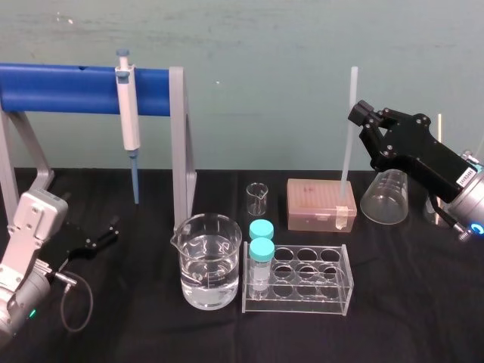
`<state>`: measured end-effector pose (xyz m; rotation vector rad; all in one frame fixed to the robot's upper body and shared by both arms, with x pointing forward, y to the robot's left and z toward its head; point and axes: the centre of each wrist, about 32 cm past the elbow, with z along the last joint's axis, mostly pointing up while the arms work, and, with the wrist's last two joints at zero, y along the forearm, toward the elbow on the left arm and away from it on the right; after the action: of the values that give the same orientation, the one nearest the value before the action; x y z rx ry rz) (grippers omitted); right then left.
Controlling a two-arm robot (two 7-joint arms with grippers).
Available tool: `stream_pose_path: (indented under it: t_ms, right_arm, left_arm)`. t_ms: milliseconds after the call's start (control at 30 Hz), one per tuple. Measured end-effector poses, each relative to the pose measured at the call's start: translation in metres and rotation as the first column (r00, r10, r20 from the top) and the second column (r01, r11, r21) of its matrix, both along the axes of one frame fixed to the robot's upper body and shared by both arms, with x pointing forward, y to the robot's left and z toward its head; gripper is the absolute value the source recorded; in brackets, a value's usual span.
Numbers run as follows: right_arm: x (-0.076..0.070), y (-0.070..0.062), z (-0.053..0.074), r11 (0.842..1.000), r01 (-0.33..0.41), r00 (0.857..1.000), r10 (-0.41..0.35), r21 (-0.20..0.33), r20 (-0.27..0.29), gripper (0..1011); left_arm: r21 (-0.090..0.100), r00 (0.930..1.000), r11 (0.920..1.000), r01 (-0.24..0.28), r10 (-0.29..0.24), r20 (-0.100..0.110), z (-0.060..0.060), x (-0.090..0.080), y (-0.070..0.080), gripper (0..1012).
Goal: Pick up the stirring rod with one hand, then place it down.
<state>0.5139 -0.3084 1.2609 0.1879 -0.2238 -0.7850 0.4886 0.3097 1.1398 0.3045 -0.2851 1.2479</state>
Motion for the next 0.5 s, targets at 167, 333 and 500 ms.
stream_pose_path:
  t_ms: [167, 333, 500]
  right_arm:
    - [0.0007, -0.0006, -0.0009, 1.0, 0.002, 1.0, -0.002, 0.001, -0.002, 40]
    - [0.0013, -0.0013, -0.001, 1.0, 0.002, 1.0, -0.002, -0.001, -0.003, 40]
    - [0.002, -0.0025, -0.0017, 1.0, 0.001, 1.0, -0.001, -0.003, -0.005, 39]
  left_arm:
    - [0.0, 1.0, 1.0, 0.0, 0.0, 0.0, 0.0, 0.0, 0.0, 1000]
    - [0.0, 1.0, 1.0, 0.0, 0.0, 0.0, 0.0, 0.0, 0.0, 1000]
    - [0.0, 1.0, 1.0, 0.0, 0.0, 0.0, 0.0, 0.0, 0.0, 1000]
